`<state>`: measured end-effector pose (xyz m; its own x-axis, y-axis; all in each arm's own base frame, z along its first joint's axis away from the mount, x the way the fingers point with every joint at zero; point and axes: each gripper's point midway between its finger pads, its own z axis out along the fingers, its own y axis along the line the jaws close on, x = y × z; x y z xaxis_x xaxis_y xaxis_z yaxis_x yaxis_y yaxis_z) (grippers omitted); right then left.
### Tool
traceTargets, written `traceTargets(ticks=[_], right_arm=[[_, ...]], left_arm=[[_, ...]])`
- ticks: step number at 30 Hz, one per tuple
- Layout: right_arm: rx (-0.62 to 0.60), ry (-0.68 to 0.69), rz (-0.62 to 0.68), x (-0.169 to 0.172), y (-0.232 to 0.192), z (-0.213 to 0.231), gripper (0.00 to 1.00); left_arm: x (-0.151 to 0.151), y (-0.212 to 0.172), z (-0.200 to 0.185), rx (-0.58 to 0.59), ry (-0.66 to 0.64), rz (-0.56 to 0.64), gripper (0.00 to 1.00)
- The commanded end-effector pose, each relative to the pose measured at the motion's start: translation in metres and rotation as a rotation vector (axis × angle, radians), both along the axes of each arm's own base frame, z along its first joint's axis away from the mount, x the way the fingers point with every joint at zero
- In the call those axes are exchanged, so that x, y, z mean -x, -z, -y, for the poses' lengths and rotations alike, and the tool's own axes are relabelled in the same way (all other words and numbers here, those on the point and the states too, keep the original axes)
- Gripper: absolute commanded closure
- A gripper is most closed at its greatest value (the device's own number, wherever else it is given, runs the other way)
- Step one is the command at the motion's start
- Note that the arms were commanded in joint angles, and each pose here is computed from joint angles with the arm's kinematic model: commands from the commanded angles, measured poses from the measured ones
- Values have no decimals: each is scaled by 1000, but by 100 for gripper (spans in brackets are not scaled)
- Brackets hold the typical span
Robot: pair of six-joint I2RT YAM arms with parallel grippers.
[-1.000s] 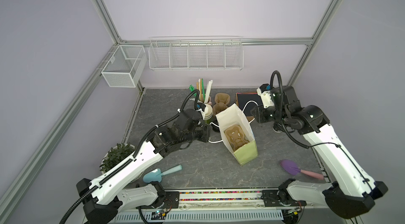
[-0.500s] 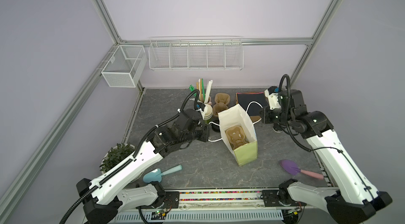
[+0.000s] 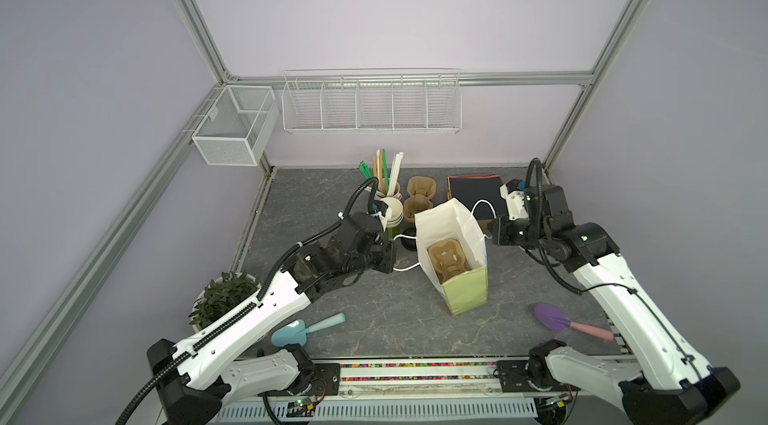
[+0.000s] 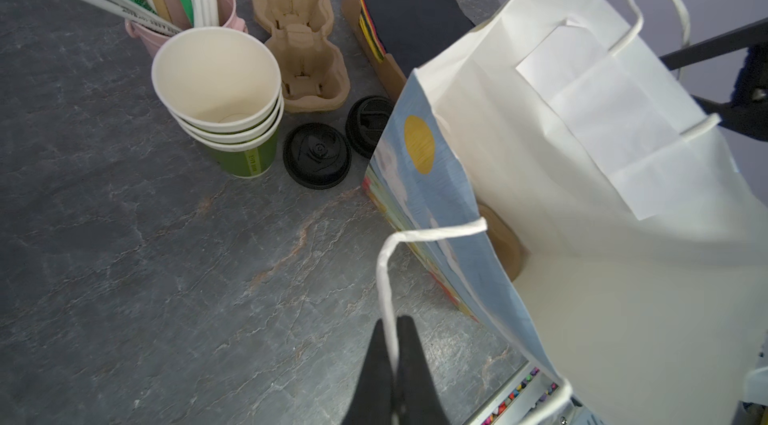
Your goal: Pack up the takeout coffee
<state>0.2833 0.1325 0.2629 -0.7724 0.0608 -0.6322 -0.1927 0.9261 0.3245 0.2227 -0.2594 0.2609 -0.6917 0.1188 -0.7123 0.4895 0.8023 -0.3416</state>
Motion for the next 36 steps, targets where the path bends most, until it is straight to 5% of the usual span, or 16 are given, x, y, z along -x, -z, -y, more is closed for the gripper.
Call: traceTargets(ticks=[1,23,32,36], right_arm=[[-34,3,13,2,1,-1,93],[-78,13,-80,7,49,-5,93],[-136,-23,-27,8,27,-12,93],[-146,-27,6,9,12,-12,83]], left_arm=[[-2,1,-3,36,-12,10,100],[-4,27,22,183,7,-54,100],[-8,19,34,241,19,-48,100],[-11,12,40,256,27,-43,100]])
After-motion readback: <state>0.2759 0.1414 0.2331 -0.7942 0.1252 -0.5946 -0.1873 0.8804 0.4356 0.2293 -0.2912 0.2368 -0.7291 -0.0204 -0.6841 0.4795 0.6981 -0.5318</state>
